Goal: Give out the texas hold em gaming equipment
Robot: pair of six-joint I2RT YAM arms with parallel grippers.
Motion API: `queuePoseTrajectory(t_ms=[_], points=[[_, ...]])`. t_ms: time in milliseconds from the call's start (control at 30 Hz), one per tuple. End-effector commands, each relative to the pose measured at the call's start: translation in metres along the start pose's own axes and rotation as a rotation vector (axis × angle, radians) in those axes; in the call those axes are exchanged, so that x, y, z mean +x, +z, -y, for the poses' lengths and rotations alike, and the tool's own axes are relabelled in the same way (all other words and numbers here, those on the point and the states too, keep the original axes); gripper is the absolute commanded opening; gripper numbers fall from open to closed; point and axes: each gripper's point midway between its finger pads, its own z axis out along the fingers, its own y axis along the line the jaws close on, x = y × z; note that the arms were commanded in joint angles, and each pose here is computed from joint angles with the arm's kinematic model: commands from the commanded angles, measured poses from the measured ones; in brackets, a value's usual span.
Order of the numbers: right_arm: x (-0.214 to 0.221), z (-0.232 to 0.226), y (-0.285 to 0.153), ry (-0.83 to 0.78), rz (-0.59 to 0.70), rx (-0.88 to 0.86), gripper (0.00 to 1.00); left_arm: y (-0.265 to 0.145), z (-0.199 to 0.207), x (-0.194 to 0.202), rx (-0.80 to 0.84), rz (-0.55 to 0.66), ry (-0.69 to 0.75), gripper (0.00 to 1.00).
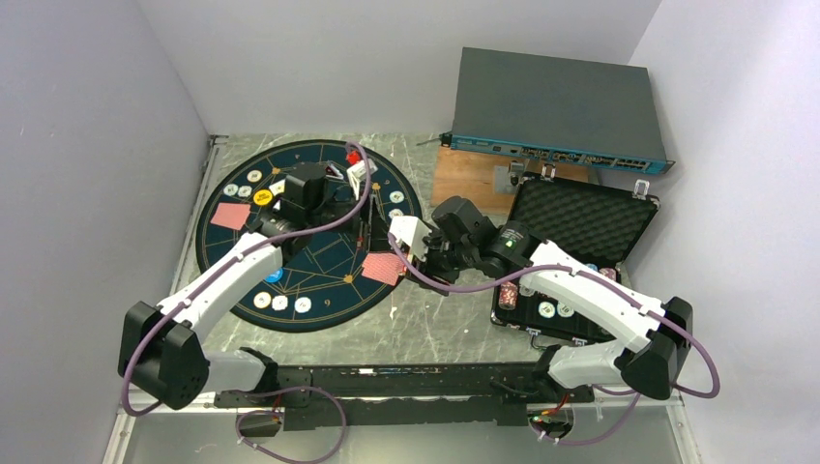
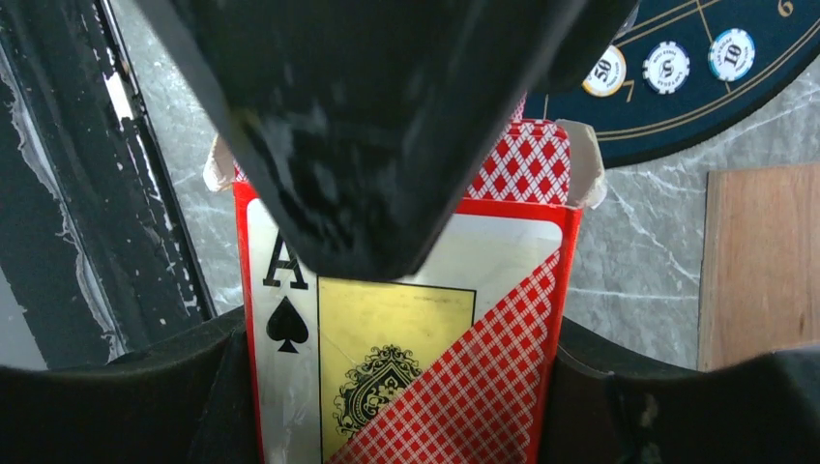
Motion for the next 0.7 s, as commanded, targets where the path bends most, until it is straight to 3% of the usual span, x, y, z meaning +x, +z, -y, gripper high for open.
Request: queuePoseTrajectory(t_ms=[0,367,567,667], points=[[-0.03,0.009,-0.01,-0.024,0.096,0.039,0.0,0.01,0.001,0.005,0.001,-0.011,-0.025,0.93],[-0.026,0.006,-0.015,-0.02,0.098,0.041,0.0,0.002,-0.019,0.022,-0.082,-0.061,-0.046,0.61],[-0.023,0.004,-0.015,-0.02,0.093,0.037,0.0,-0.01,-0.026,0.011,-0.105,-0.029,-0.024,0.57],[-0.02,0.003,-0.015,-0.018,0.087,0.035,0.0,-0.016,-0.018,0.002,-0.111,0.003,0.084,0.57]])
